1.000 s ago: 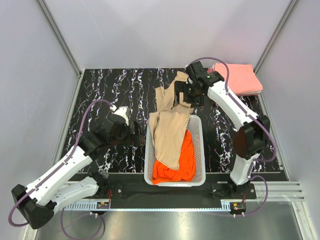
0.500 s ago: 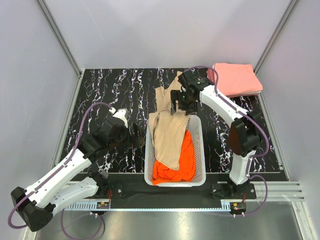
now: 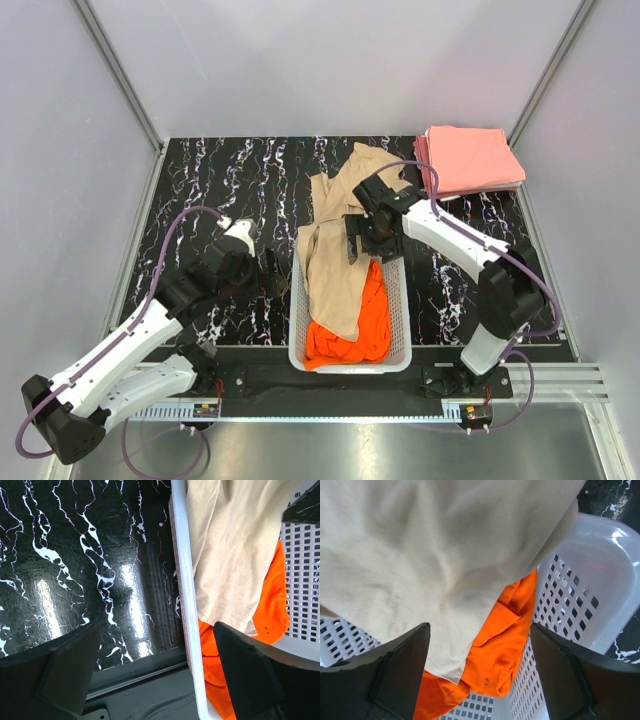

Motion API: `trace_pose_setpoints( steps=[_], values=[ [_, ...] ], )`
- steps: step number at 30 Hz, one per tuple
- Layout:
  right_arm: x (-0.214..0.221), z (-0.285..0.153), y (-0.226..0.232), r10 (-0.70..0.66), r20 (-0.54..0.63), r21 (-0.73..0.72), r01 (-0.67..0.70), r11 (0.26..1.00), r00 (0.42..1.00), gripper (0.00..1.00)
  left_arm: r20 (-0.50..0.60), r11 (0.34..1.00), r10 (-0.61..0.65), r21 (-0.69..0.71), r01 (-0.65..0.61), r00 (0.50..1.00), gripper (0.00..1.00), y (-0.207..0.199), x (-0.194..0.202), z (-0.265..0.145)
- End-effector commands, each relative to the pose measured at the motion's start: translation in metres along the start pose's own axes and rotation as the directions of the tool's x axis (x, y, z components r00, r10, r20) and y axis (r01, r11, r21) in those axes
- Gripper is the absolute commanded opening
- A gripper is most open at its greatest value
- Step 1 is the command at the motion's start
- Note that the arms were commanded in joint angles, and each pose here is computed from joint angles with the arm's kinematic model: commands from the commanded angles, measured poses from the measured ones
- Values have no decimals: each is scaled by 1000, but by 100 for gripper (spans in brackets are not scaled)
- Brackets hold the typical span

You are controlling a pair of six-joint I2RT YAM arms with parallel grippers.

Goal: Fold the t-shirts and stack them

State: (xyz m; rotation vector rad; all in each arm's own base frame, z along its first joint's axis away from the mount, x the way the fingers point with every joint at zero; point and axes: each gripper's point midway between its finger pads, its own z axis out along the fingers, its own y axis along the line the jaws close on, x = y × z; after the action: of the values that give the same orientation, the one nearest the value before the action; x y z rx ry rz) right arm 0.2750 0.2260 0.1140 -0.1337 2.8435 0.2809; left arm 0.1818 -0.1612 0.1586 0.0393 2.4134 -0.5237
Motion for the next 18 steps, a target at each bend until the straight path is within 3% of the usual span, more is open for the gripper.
trace_pose_setpoints(
  steps=[1,6,7,8,11,13,14,15,17,18],
  values=[
    [-7,12,1,19,45,-11,-18,1000,999,87,31,999,-15,31,14,999,99,-6,-6,0],
    [-29,23,24,16,120,-116,-2,993,993,78,34,999,-17,35,16,999,99,-6,-6,-2],
    [-33,22,25,15,132,-116,0,993,991,69,35,999,-17,38,16,999,99,-6,-6,-3],
    [-39,20,28,16,155,-122,3,992,988,53,32,999,-19,40,17,999,99,-6,-5,-3],
    [-60,7,37,3,211,-144,28,989,978,43,31,999,-25,42,24,999,99,-5,-2,-4],
    [-77,-6,45,-30,257,-162,73,984,966,29,29,999,-30,42,28,999,99,-5,-1,-4],
    [-92,-19,48,-37,292,-175,91,980,956,10,29,998,-30,47,28,999,99,-6,-1,-4],
    [-100,-28,50,-38,309,-187,99,977,950,0,27,998,-31,47,30,999,99,-6,-1,-4],
    [-113,-52,58,-35,344,-220,117,968,938,0,24,998,-31,57,30,999,99,-7,0,-5],
    [-136,-83,67,-26,418,-247,141,959,908,0,24,998,-28,64,27,999,99,-9,-1,-6]
  ],
)
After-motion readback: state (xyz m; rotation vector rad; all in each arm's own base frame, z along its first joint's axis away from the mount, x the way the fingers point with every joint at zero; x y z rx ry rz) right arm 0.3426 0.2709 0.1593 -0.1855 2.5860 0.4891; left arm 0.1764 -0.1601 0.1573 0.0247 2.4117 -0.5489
